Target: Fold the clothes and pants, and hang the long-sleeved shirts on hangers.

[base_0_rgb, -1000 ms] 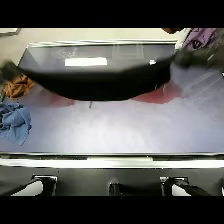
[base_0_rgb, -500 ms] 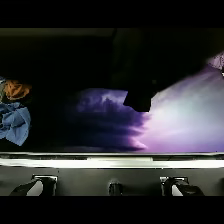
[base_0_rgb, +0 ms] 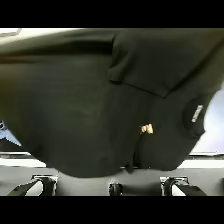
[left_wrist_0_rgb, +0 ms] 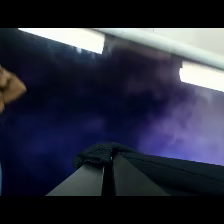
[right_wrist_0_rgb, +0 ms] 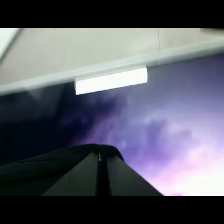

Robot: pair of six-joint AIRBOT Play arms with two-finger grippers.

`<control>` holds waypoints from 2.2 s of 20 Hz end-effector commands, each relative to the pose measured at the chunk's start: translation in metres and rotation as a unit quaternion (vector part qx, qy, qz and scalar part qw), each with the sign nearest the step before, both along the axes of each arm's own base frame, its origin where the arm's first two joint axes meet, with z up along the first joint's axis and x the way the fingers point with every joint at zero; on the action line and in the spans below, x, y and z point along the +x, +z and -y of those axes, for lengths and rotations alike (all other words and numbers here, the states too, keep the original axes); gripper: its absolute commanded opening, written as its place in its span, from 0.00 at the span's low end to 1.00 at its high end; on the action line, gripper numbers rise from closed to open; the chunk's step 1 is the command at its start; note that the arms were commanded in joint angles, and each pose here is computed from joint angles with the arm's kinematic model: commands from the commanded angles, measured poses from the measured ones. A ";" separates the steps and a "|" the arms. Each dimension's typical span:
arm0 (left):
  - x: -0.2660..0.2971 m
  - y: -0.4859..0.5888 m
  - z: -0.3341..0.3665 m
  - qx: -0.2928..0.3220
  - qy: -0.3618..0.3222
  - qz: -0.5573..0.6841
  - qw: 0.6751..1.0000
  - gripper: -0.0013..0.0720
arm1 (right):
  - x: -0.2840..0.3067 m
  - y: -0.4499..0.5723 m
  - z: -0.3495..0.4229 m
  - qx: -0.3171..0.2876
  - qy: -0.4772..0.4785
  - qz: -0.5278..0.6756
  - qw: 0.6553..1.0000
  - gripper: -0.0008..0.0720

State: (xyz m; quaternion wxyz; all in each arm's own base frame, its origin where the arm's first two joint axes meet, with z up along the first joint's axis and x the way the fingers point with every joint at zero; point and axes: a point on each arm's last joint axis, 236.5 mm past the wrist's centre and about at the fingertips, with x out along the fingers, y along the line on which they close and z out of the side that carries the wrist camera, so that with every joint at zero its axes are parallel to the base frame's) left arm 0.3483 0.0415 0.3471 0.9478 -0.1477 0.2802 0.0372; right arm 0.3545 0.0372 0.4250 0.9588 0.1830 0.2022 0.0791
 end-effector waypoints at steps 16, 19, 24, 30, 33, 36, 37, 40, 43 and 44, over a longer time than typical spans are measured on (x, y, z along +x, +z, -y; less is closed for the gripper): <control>0.193 -0.380 0.009 -0.041 -0.021 -0.268 0.962 0.03 | 0.237 -0.409 -0.023 0.033 -0.006 -0.296 0.954 0.04; 0.160 -0.387 0.017 -0.051 -0.036 -0.334 0.940 0.04 | 0.210 -0.412 -0.014 -0.006 0.001 -0.346 0.938 0.04; 0.100 -0.399 0.040 -0.074 -0.069 -0.449 0.888 0.04 | 0.155 -0.429 0.012 -0.079 0.000 -0.450 0.889 0.05; 0.060 -0.423 0.060 -0.076 -0.089 -0.514 0.850 0.04 | 0.128 -0.446 0.022 -0.111 0.014 -0.507 0.855 0.05; 0.049 -0.435 0.064 -0.073 -0.091 -0.528 0.841 0.04 | 0.126 -0.465 0.020 -0.108 0.018 -0.525 0.844 0.05; 0.043 -0.445 0.065 -0.074 -0.088 -0.535 0.837 0.05 | 0.123 -0.487 0.020 -0.107 0.021 -0.544 0.832 0.05; 0.045 -0.447 0.065 -0.075 -0.085 -0.532 0.839 0.19 | 0.122 -0.494 0.020 -0.107 0.022 -0.550 0.828 0.05; 0.058 -0.437 0.063 -0.077 -0.079 -0.508 0.854 0.74 | 0.121 -0.498 0.024 -0.108 0.026 -0.555 0.824 0.39; 0.074 -0.388 0.035 -0.080 -0.056 -0.452 0.887 0.86 | 0.115 -0.460 0.035 -0.056 0.045 -0.538 0.840 0.50; 0.073 -0.370 0.021 -0.081 -0.045 -0.433 0.896 0.86 | 0.114 -0.441 0.049 -0.033 0.041 -0.518 0.854 0.50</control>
